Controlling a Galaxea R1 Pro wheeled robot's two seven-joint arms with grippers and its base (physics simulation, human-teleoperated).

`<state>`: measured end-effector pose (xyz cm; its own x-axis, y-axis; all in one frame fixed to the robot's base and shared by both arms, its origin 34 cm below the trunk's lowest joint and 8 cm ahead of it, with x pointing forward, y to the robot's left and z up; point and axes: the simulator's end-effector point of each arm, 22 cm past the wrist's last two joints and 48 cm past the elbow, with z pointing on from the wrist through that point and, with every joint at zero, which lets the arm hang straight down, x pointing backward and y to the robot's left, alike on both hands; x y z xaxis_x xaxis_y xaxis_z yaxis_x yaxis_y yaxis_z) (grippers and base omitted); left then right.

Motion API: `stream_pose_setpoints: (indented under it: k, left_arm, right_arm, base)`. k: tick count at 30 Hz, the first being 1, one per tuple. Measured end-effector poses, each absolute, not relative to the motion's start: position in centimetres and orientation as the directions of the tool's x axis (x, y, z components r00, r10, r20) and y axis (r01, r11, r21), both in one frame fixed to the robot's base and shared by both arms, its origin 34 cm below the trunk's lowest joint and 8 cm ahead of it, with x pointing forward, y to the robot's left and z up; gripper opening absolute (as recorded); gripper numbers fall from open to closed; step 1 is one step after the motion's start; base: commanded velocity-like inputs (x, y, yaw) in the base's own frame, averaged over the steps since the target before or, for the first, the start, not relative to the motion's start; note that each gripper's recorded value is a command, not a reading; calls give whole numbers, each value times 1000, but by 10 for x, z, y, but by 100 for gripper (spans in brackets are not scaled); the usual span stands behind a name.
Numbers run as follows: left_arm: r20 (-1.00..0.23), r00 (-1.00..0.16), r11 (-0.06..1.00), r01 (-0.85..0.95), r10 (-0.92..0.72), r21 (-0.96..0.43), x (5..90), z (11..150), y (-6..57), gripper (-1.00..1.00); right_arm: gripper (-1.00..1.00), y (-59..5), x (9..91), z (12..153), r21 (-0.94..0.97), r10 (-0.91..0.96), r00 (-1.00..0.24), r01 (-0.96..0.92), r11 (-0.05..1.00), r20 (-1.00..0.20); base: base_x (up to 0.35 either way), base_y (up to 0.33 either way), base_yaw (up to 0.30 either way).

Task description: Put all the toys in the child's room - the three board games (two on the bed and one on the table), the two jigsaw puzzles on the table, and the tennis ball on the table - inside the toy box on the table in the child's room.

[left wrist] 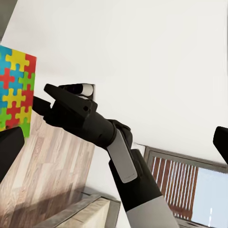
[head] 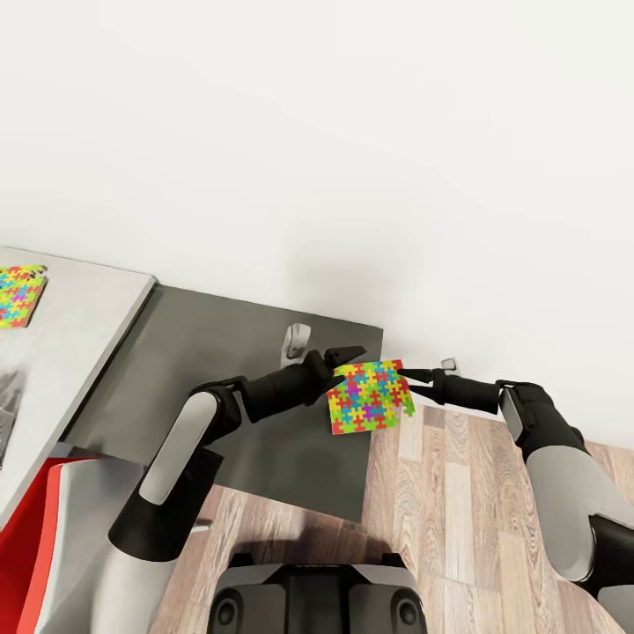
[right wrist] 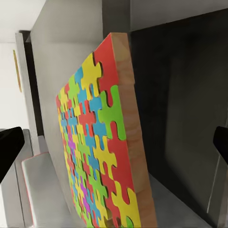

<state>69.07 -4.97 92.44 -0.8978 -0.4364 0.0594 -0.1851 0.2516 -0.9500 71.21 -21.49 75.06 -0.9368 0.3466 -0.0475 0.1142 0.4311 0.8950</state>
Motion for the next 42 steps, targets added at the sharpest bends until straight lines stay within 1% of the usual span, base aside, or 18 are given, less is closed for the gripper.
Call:
stream_pose_setpoints:
  k: [11, 26, 27, 42]
  left_arm:
    - [58, -898, 252, -184, -436, -950, 691, 925, -50, 100]
    - [57, -898, 254, -183, -436, -950, 691, 925, -50, 100]
    - [57, -898, 254, -183, -435, -950, 690, 925, -50, 100]
    - [57, -898, 253, -183, -436, -950, 691, 925, -50, 100]
  right_arm:
    - [100, -215, 712, 752, 896, 347, -937, 113, 430, -48]
    - [100, -215, 712, 752, 896, 347, -937, 113, 430, -49]
    - [-100, -215, 712, 752, 896, 347, -937, 113, 430, -49]
    - [-100, -218, 712, 751, 894, 349, -936, 116, 434, -48]
  base:
    - [0, 0, 146]
    - [0, 0, 26]
    - [0, 0, 5]
    - [0, 0, 1]
